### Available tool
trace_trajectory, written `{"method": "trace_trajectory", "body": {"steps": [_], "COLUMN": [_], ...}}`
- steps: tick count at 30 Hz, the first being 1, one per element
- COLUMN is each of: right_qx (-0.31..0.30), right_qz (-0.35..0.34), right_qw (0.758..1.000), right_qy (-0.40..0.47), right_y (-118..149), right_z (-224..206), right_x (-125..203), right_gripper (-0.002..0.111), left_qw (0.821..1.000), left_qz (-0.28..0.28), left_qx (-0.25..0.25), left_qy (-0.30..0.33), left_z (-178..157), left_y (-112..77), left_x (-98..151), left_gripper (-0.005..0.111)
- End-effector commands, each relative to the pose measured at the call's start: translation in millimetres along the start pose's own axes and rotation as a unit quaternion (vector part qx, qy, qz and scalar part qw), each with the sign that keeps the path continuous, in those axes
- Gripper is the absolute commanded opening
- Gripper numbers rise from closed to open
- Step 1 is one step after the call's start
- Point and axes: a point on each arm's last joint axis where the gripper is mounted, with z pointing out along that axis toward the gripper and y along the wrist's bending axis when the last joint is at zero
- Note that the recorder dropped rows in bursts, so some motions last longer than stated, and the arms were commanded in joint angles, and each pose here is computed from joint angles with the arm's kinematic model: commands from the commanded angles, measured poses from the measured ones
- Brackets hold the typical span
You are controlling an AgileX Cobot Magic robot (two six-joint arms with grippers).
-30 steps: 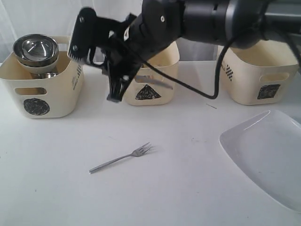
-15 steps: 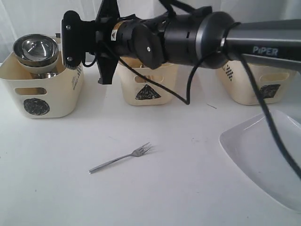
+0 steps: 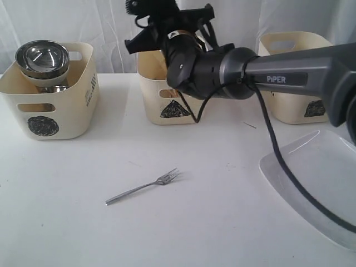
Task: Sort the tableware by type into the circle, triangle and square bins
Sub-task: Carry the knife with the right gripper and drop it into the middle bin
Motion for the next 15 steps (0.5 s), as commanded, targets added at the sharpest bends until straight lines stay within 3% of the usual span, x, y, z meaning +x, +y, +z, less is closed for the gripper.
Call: {"method": "trace_trajectory", "body": {"steps": [1,6,12,15], "right_qx": [0.020,0.003,-0.041,-0.040], "right_qz": [0.087,0.105,0.077,0.078], "right_qw": [0.996,0.994,0.996,0.996], "right_qy": [-0.015,-0.010,0.034,0.033], "right_y": [-29,-36,-27,-29], "right_z": [11,19,19,19], "right_x": [8,26,35,34], "right_gripper": [0.000,0.002,0.034,0.037], "left_qw": [1.000,1.000,1.000,1.000], "left_qz": [-0.006,-0.006,-0.006,-0.006], "left_qx": [0.003,0.003,0.003,0.003], "left_qy": [0.009,0.009,0.009,0.009], "left_z": [1,1,1,1], "left_y": [-0.3,-0.3,-0.3,-0.3], "left_x": [4,4,4,4], "left_gripper": [0.000,0.000,0.000,0.000]}}
